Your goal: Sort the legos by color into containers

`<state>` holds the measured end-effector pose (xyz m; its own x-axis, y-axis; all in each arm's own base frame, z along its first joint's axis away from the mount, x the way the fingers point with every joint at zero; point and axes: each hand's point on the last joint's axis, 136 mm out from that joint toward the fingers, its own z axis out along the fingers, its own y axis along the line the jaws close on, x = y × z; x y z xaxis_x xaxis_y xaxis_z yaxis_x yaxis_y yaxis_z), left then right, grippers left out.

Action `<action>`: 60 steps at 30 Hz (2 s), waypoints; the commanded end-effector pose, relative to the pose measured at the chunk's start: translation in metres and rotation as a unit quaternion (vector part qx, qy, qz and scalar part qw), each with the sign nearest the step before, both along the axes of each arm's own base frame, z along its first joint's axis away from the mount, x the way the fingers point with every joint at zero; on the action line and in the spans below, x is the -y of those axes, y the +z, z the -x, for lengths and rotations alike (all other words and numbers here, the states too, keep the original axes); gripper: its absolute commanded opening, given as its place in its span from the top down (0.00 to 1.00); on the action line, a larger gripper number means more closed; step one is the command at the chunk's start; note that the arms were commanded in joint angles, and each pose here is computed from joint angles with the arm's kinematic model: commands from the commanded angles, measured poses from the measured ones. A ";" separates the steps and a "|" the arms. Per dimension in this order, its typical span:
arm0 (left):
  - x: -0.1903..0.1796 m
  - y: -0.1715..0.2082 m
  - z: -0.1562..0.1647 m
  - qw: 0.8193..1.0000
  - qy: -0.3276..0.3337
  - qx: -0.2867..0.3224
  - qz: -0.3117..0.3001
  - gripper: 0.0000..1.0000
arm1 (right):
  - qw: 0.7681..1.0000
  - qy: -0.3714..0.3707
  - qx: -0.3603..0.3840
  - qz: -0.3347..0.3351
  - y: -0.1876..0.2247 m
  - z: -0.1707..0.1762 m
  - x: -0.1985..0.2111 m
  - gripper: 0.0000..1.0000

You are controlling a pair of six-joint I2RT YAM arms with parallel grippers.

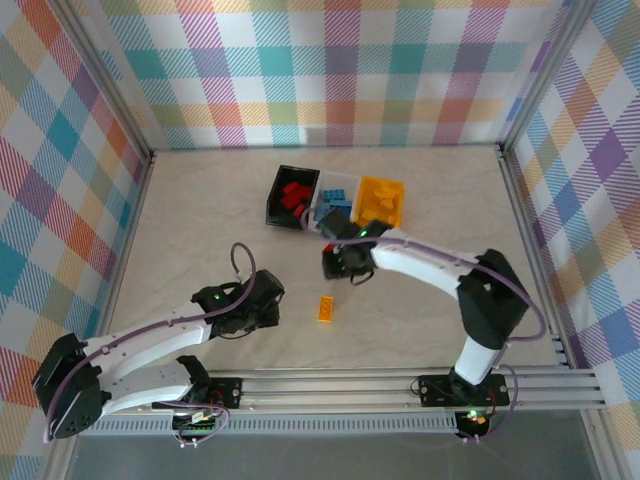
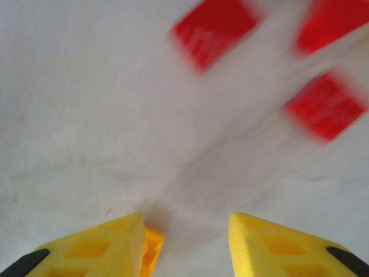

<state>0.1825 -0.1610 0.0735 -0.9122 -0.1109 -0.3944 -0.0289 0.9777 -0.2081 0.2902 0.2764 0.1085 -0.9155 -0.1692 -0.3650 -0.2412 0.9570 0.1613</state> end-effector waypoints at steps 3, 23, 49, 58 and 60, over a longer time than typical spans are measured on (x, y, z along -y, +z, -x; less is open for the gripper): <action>0.034 0.020 -0.023 0.999 -0.040 0.023 0.024 0.74 | 0.998 -0.024 0.050 -0.030 0.041 -0.069 0.035 0.58; 0.212 0.096 -0.195 0.975 -0.196 0.094 0.037 0.74 | 0.989 -0.136 0.056 -0.020 0.034 0.053 0.154 0.41; 0.180 0.164 -0.245 0.977 -0.147 0.153 0.002 0.33 | 0.998 0.006 -0.034 -0.045 -0.023 0.097 0.038 0.28; 0.050 0.178 -0.177 0.986 -0.060 0.157 -0.015 0.28 | 0.997 0.055 -0.058 0.005 -0.054 0.086 -0.032 0.25; 0.031 0.176 -0.163 0.986 -0.049 0.156 -0.024 0.28 | 0.996 0.062 -0.063 0.017 -0.059 0.083 -0.043 0.25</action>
<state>0.3578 -0.2056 0.2752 -0.7206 -0.0062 -0.6934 0.1624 0.9706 -0.1775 0.2024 0.3092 0.0503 -0.9264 -0.2896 -0.2406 -0.3367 0.9233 0.1851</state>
